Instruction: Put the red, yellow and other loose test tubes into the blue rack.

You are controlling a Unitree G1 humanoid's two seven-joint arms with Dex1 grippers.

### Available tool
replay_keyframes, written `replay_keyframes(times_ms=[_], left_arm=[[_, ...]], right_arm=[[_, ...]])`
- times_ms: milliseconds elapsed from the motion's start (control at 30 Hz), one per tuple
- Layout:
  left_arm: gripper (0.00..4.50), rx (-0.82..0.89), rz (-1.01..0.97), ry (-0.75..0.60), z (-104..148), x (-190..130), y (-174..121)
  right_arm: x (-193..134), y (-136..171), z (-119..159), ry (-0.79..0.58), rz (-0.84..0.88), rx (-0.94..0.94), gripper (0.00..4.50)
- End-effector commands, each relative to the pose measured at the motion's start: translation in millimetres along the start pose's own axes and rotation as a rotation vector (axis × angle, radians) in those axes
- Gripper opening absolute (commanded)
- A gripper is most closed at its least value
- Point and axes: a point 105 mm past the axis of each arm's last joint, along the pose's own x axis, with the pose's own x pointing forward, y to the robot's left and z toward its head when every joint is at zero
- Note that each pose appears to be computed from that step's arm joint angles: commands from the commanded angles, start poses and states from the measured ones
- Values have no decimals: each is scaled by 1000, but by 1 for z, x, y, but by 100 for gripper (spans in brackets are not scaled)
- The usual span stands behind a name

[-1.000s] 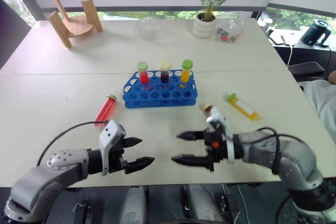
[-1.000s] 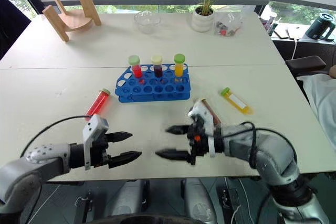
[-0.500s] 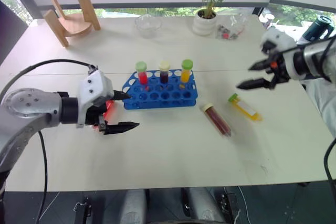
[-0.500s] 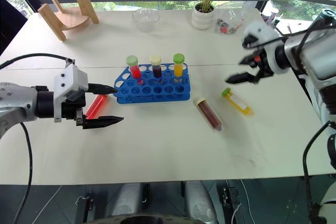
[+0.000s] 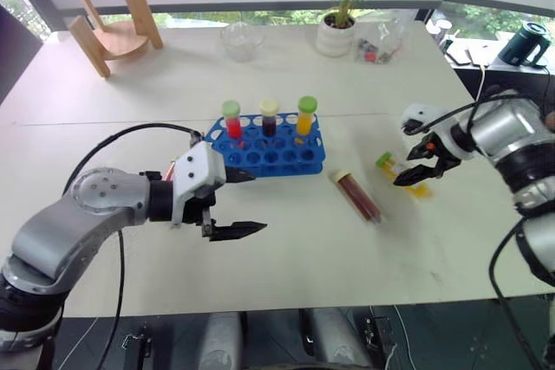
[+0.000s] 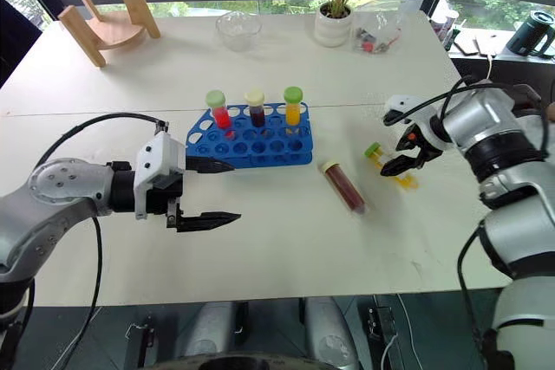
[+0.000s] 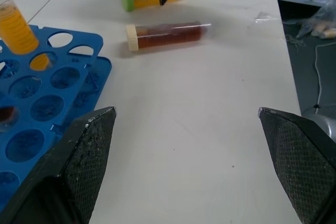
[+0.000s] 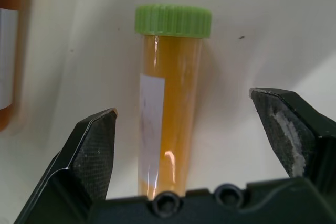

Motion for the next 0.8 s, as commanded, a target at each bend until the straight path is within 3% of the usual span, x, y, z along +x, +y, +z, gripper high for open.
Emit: replay_keyframes(times_ms=[33,200,233,333,467,533,633,733,800], left_arm=[[450,47,7,41,-7,-1,0],[450,56,-10,50,-6,-1,-6],[450,55,-5,59,-7,-2,-6],[450,51,23,113,-17,-9,-3],[450,16,100,138,-24,-32,11],[450,-22,141,101,-21,-43,19],[450,-97,202,20,-11,-66,36],[450,-118,215,46,-14,-76,42],[450,-130,197,69,-16,-76,44]], right_arm=[[11,-8,4,40,-43,-53,357],[19,-8,3,82,-22,-92,104],[20,-7,2,81,-14,-92,83],[18,-8,15,-25,-20,-105,83],[-21,8,97,-587,-19,-220,83],[-44,21,124,-841,-52,-255,83],[-70,58,153,-1221,-92,-135,83],[-71,94,162,-1428,-131,8,83],[-46,122,159,-1435,-226,-10,83]])
